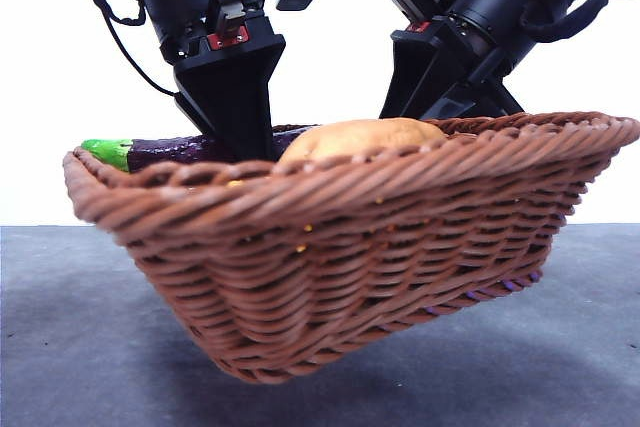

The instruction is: Help me put the vegetables on the table into the basket

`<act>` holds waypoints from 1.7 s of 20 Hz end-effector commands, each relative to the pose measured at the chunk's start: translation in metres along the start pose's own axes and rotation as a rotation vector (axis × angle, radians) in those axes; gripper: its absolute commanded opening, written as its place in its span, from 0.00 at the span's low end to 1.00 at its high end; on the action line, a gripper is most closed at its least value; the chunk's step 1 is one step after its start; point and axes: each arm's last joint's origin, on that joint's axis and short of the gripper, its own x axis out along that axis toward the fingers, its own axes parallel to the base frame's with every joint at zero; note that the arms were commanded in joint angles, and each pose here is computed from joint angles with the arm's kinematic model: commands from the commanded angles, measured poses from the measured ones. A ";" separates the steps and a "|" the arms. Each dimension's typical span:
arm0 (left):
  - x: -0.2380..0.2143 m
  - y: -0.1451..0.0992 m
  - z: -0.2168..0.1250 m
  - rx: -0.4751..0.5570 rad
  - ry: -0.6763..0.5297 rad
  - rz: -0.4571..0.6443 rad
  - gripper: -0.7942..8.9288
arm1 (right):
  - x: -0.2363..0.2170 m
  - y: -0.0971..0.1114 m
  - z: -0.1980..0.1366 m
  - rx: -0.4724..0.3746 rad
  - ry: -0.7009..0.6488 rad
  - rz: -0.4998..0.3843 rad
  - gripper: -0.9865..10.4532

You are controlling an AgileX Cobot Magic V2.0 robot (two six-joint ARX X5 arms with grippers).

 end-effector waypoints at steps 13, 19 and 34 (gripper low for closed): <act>-0.148 0.025 0.022 -0.251 -0.153 0.132 0.50 | -0.003 -0.006 0.005 0.025 -0.060 -0.025 0.08; -0.247 0.000 -0.018 -0.342 -0.414 0.281 0.07 | -0.007 -0.012 0.009 0.035 -0.092 -0.048 0.08; -0.334 -0.113 -0.144 -0.482 -0.725 0.625 0.07 | -0.080 -0.111 0.005 0.297 -0.298 -0.159 0.08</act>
